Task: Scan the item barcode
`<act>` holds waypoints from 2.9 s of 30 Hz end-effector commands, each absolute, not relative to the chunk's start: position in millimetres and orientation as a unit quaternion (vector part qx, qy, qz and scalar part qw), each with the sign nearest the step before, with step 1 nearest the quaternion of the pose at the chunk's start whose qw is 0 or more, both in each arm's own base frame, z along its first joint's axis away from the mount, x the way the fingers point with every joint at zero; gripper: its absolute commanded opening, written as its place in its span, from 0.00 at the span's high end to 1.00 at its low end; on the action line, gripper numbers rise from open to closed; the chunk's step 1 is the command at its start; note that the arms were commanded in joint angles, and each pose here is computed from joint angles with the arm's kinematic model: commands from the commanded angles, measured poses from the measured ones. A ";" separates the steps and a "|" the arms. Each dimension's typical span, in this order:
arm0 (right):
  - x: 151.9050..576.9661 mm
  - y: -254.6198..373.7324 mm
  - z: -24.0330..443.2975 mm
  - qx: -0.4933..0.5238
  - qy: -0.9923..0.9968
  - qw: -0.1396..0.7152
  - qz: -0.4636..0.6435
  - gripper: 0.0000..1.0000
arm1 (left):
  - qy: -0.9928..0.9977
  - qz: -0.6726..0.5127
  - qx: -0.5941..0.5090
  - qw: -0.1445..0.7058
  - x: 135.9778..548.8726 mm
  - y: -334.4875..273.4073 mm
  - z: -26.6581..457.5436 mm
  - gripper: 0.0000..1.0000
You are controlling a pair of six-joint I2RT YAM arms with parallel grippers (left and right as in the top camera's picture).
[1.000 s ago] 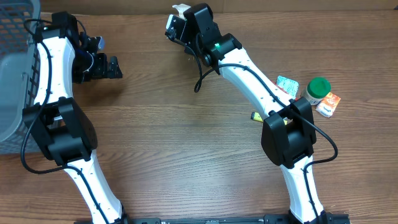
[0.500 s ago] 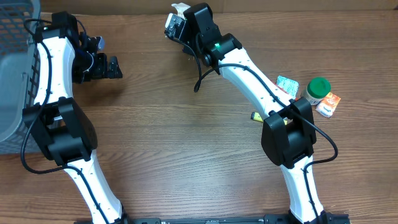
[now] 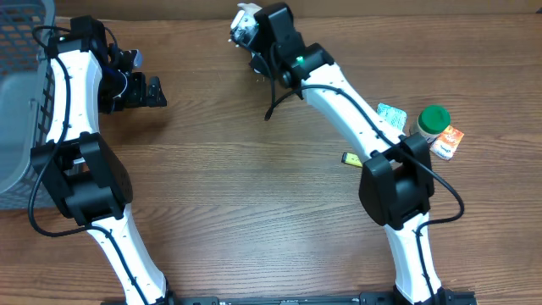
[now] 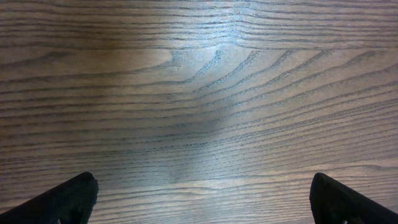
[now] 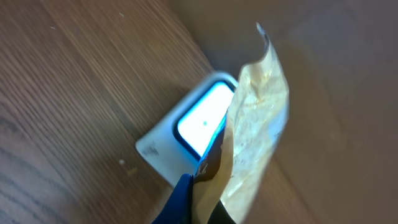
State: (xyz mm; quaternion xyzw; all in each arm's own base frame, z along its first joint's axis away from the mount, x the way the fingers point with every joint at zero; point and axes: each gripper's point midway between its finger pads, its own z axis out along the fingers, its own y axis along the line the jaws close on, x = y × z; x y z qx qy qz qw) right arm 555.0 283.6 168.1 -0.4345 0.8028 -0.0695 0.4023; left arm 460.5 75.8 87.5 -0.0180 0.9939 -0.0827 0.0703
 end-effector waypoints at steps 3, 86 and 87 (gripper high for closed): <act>538.9 245.8 254.3 -0.340 0.830 0.441 -0.032 0.97 | 0.992 -0.083 -0.005 0.094 467.1 73.1 104.1 0.00; 431.7 158.3 244.3 -0.305 0.911 0.232 0.150 0.00 | 0.992 -0.083 -0.005 0.094 467.0 72.7 104.1 0.00; 432.9 158.4 256.1 -0.303 0.907 0.251 0.149 0.00 | 0.992 -0.083 -0.005 0.094 467.0 72.8 104.0 0.00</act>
